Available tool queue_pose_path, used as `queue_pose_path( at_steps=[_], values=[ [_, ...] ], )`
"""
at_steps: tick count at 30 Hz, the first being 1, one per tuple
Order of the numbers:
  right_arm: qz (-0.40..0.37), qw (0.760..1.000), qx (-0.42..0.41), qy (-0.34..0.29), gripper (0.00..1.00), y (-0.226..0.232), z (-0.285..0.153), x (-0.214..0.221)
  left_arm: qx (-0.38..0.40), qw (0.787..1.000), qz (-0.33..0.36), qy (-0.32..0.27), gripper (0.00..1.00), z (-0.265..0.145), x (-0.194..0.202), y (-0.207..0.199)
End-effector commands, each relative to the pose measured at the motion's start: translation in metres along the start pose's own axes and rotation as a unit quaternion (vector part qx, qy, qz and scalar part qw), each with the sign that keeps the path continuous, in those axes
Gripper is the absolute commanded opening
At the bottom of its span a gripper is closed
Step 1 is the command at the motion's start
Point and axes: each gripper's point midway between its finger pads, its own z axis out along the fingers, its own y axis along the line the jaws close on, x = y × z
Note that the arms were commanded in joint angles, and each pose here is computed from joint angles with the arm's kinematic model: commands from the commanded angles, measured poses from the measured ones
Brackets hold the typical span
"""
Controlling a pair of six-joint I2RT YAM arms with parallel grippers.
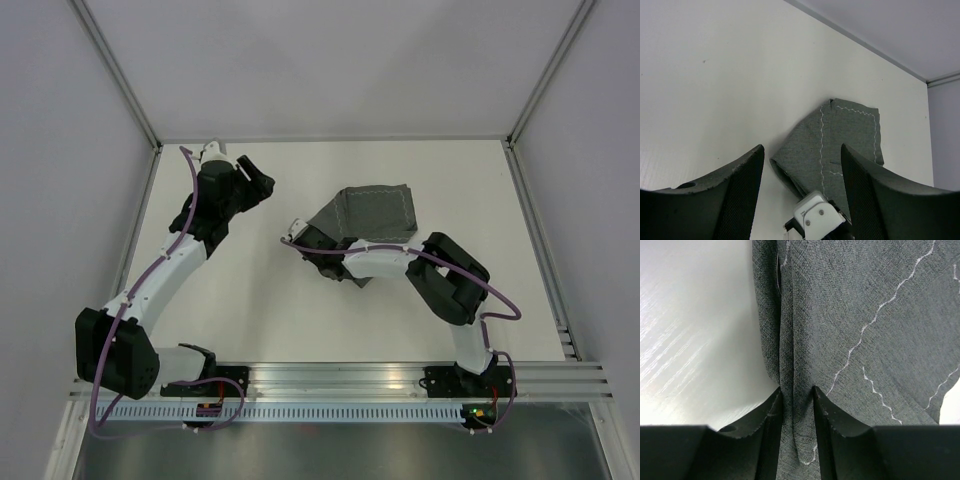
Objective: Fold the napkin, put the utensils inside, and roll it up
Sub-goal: Roll the napkin at the center of the board.
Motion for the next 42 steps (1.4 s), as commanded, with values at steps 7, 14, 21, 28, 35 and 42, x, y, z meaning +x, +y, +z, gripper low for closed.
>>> queue_pose_path(
  at_steps=[7,14,21,28,35,42],
  values=[
    [-0.003,0.994,-0.091,0.059,0.27,0.028,0.013,0.041,0.012,1.000,0.016,0.004,0.68,0.002,0.003,0.000],
    [0.018,0.988,-0.144,0.062,0.20,0.036,0.013,0.043,0.011,1.000,0.014,0.006,0.68,0.003,0.006,0.002],
    [0.050,0.974,-0.212,0.065,0.03,0.043,0.011,0.044,0.011,1.000,0.010,0.012,0.68,0.004,0.014,0.006],
    [0.077,0.955,-0.280,0.057,0.00,0.050,0.003,0.041,0.011,1.000,-0.006,0.012,0.67,0.004,0.024,0.013],
    [0.100,0.928,-0.356,0.043,0.00,0.053,-0.009,0.031,0.015,1.000,-0.024,0.010,0.66,0.005,0.044,0.025],
    [0.104,0.896,-0.428,0.050,0.01,0.063,-0.020,0.037,0.012,1.000,-0.007,0.023,0.66,0.010,0.086,0.040]
  ],
)
